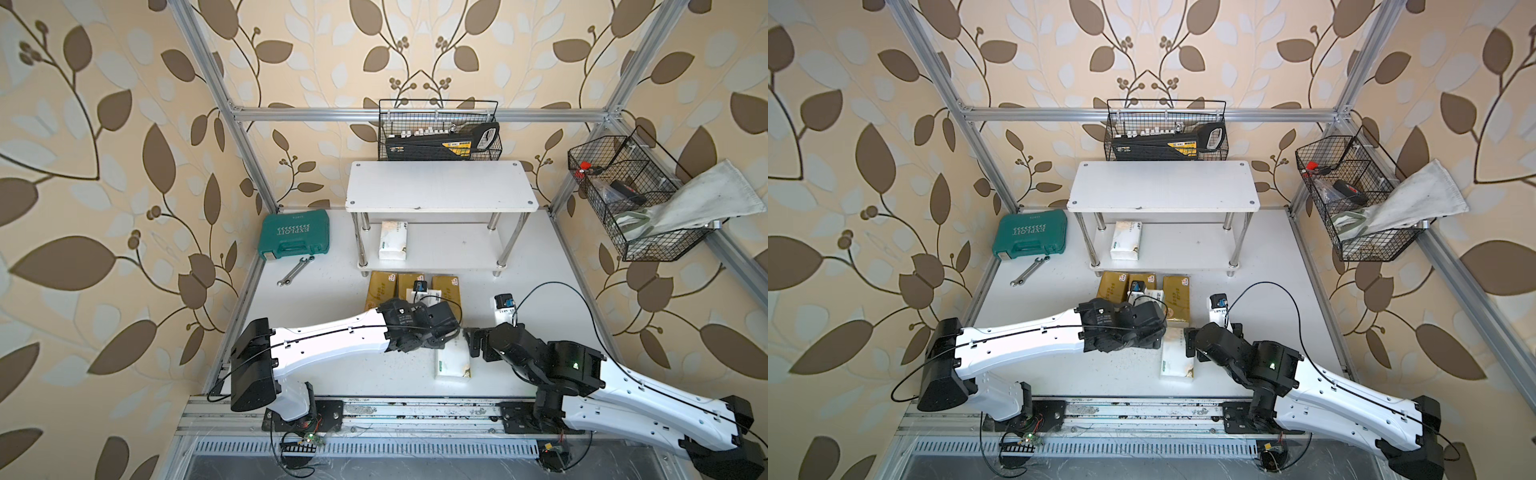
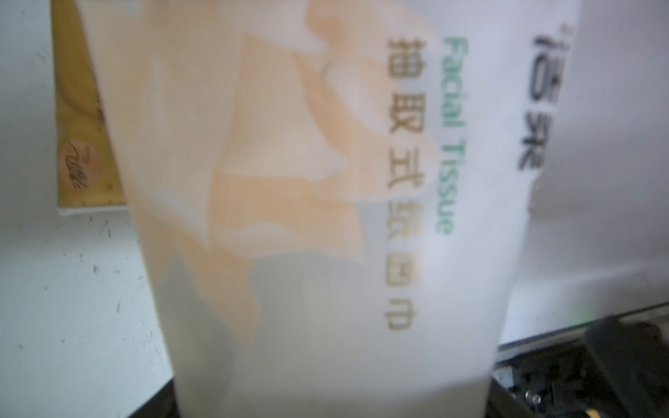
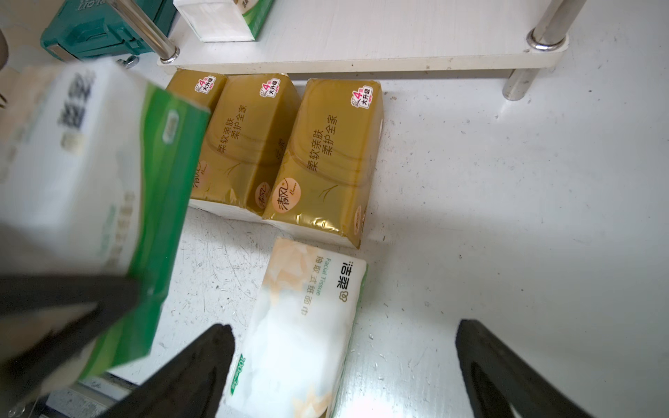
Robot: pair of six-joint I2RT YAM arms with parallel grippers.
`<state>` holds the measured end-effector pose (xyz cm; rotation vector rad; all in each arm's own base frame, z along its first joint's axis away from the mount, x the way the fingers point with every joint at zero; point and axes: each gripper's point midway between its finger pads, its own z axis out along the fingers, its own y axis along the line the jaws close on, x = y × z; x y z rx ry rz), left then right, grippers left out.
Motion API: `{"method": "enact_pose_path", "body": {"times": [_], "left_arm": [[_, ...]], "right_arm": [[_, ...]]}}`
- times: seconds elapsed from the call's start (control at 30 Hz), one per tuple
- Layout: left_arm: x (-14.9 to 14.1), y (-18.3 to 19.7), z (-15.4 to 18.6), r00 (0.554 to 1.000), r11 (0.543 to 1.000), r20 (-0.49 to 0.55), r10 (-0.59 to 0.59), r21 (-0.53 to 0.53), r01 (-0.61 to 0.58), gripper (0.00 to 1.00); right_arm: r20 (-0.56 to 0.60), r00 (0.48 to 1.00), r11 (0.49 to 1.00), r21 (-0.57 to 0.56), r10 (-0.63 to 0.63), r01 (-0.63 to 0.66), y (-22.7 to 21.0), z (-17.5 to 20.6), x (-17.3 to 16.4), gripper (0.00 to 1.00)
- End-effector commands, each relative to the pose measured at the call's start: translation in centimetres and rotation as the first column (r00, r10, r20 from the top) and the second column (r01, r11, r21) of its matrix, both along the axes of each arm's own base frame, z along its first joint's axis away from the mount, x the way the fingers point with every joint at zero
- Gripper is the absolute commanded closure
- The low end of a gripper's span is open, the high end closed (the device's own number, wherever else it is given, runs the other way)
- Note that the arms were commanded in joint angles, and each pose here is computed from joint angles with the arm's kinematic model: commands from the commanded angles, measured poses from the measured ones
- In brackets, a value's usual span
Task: Place the tissue boxes on the shelf by color
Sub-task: Pick up the box of tissues from the center of the board, then place a box of tissues on the shelf.
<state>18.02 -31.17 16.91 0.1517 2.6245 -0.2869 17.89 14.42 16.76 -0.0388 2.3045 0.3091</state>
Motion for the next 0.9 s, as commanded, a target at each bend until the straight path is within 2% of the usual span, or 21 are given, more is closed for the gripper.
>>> {"method": "enact_pose_path", "body": {"times": [0.0, 0.17, 0.37, 0.57, 0.87], "left_arm": [[5.3, 0.1, 1.9, 0.993, 1.0, 0.117, 0.029, 0.003, -0.029, 0.17], [11.0, -0.9, 2.5, 0.984, 0.999, 0.175, 0.029, 0.012, -0.032, 0.16], [16.1, -2.2, 1.2, 0.978, 0.999, 0.207, 0.031, 0.032, -0.039, 0.15], [20.1, -3.6, 0.2, 0.967, 0.999, 0.253, 0.041, 0.023, -0.049, 0.14], [24.3, -5.7, -1.6, 0.964, 0.998, 0.261, 0.046, 0.027, -0.055, 0.14]], "right_arm": [[0.034, 0.999, 1.0, 0.007, 0.001, -0.001, 0.1, 0.4, 0.3, 0.01], [0.049, 0.999, 1.0, 0.012, -0.001, 0.001, 0.3, 0.2, 0.5, 0.01], [0.071, 0.997, 1.0, 0.013, -0.01, 0.009, 0.2, 0.0, 0.8, 0.01], [0.078, 0.997, 0.999, 0.027, -0.028, 0.026, 0.1, -0.7, 0.9, 0.01], [0.059, 0.997, 0.999, 0.021, -0.044, 0.043, -0.3, -1.6, 0.8, 0.01]]}}
